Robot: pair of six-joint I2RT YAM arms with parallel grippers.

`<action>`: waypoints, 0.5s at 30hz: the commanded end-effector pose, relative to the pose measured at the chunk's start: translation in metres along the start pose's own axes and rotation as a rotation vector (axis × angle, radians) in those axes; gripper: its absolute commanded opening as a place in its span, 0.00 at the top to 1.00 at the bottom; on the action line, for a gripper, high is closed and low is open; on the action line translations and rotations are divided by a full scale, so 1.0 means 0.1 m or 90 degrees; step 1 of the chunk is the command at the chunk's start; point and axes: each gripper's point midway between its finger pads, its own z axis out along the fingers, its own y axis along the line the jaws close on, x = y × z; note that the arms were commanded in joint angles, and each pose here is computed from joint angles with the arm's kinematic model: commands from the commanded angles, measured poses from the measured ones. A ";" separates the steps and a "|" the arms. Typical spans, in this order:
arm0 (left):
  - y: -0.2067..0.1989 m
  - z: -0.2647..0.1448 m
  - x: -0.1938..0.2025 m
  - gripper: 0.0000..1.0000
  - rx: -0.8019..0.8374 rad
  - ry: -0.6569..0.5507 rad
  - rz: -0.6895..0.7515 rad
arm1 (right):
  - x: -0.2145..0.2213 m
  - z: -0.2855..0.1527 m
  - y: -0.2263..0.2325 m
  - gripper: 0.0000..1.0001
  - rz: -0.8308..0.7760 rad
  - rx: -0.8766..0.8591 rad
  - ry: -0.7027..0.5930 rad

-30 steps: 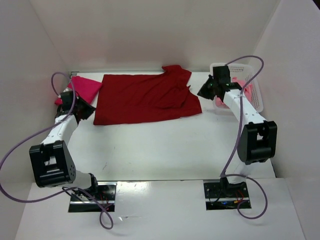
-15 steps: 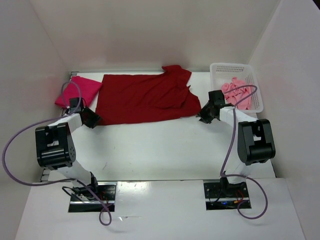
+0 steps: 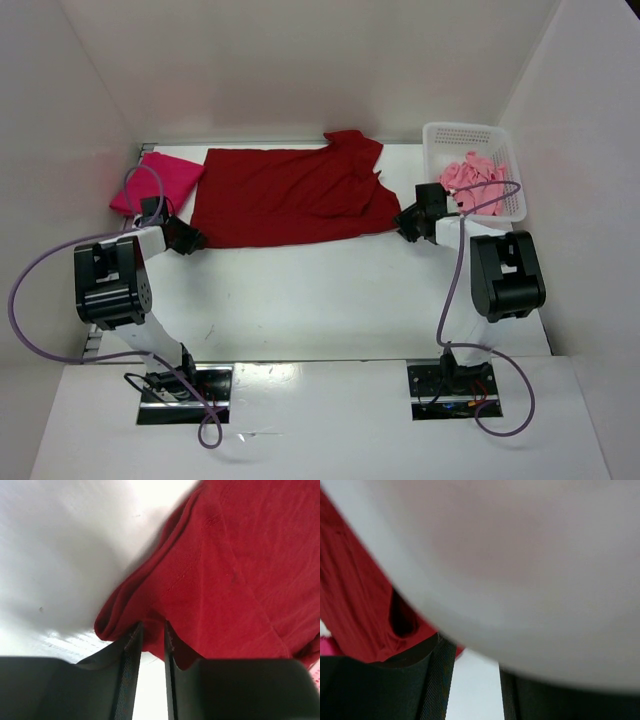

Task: Fold and stack the t-shirts
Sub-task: Fold the flattened tshirt in 1/3 of the way

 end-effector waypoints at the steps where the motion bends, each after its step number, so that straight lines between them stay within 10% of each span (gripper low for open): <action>1: 0.02 0.10 0.02 0.69 -0.003 0.009 -0.003 | -0.22 0.09 0.19 0.58 0.032 -0.020 -0.055; 15: -0.01 0.10 -0.05 0.86 -0.004 -0.009 -0.001 | 0.01 0.17 0.11 0.63 0.002 0.031 -0.060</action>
